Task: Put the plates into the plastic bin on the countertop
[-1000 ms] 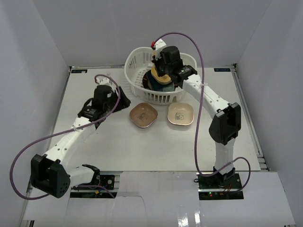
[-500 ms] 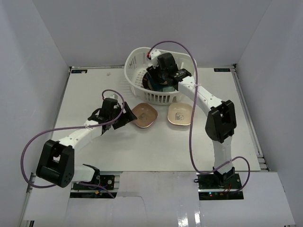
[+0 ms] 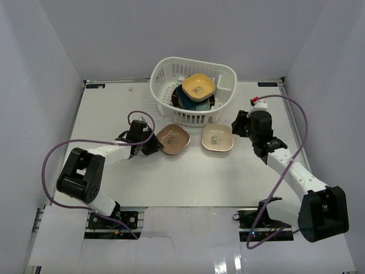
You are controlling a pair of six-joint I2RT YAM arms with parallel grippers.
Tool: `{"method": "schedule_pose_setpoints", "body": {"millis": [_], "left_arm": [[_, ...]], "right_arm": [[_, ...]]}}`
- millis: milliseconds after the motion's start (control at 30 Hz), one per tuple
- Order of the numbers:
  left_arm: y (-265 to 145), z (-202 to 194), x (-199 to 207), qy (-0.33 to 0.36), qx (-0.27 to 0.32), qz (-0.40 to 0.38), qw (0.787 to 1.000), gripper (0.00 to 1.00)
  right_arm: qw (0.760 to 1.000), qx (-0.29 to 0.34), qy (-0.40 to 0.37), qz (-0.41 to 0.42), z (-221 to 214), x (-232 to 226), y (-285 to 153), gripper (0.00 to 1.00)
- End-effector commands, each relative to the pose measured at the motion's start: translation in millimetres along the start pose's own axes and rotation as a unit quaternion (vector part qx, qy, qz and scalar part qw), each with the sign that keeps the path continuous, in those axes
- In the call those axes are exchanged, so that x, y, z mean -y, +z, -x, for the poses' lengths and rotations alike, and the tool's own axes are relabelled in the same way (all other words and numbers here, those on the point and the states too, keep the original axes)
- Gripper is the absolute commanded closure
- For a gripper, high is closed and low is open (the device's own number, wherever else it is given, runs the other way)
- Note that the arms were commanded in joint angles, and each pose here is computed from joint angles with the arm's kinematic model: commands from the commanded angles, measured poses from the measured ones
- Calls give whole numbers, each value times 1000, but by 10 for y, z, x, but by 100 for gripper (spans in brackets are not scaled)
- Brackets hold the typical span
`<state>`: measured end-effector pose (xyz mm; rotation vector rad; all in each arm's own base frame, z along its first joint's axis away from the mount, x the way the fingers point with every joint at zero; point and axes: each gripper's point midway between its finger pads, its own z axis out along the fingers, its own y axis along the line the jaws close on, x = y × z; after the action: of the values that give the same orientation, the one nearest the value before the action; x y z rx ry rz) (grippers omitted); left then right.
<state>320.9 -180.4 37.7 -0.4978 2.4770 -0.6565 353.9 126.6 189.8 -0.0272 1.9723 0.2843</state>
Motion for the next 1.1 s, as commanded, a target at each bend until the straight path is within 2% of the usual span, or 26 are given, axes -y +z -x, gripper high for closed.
{"method": "schedule_pose_setpoints", "body": {"millis": [0, 33, 67, 133, 167, 233, 367, 400, 433, 567, 600, 633, 833, 867, 900, 967, 1000, 1067], "left_arm": [[8, 159, 97, 11, 27, -13, 999, 55], [6, 185, 70, 14, 32, -4, 999, 60], [-15, 209, 49, 21, 34, 5, 999, 73], [-63, 249, 47, 28, 42, 10, 999, 83], [-95, 232, 40, 30, 39, 12, 999, 93], [-220, 231, 107, 40, 39, -1, 998, 100], [-583, 133, 202, 67, 25, -29, 997, 100], [-784, 187, 314, 78, 44, -55, 994, 100], [-898, 158, 361, 81, 40, -67, 994, 100], [-1449, 438, 719, 94, 102, -110, 984, 100], [-1540, 527, 804, 96, 115, -116, 982, 100], [-1677, 720, 1018, 105, 136, -131, 976, 100], [-1676, 1337, 1702, 125, 161, -155, 967, 100], [-1762, 1525, 1890, 127, 182, -166, 961, 100], [-1496, 1595, 1903, 128, 169, -149, 966, 100], [-1454, 1825, 2128, 134, 184, -157, 961, 100], [-1132, 1846, 2110, 134, 163, -141, 967, 100], [-1079, 2052, 2307, 139, 178, -146, 963, 100]], "right_arm": [[991, -33, 114, 55, -305, 75, 107, 43], [990, -52, 118, 66, -416, 57, 158, 39], [989, -61, 119, 69, -479, 61, 189, 38], [985, -84, 126, 79, -609, 34, 267, 36], [985, -90, 130, 74, -678, 62, 296, 36], [982, -105, 141, 66, -824, 111, 371, 36], [976, -123, 169, 52, -1028, 226, 507, 40], [975, -133, 174, 47, -1110, 245, 538, 43], [974, -134, 179, 44, -1126, 251, 553, 56], [971, -135, 193, 46, -1190, 240, 552, 72], [971, -130, 195, 48, -1159, 231, 532, 89], [971, -132, 196, 45, -1193, 241, 498, 92], [971, -104, 202, 80, -1109, 120, 89, 92], [969, -109, 203, 85, -1186, 105, 3, 92], [971, -89, 200, 101, -1070, 50, -101, 92], [969, -96, 196, 116, -1129, -35, -254, 92], [971, -75, 190, 128, -1011, -86, -353, 92], [971, -82, 177, 138, -1042, -155, -472, 92]]}}
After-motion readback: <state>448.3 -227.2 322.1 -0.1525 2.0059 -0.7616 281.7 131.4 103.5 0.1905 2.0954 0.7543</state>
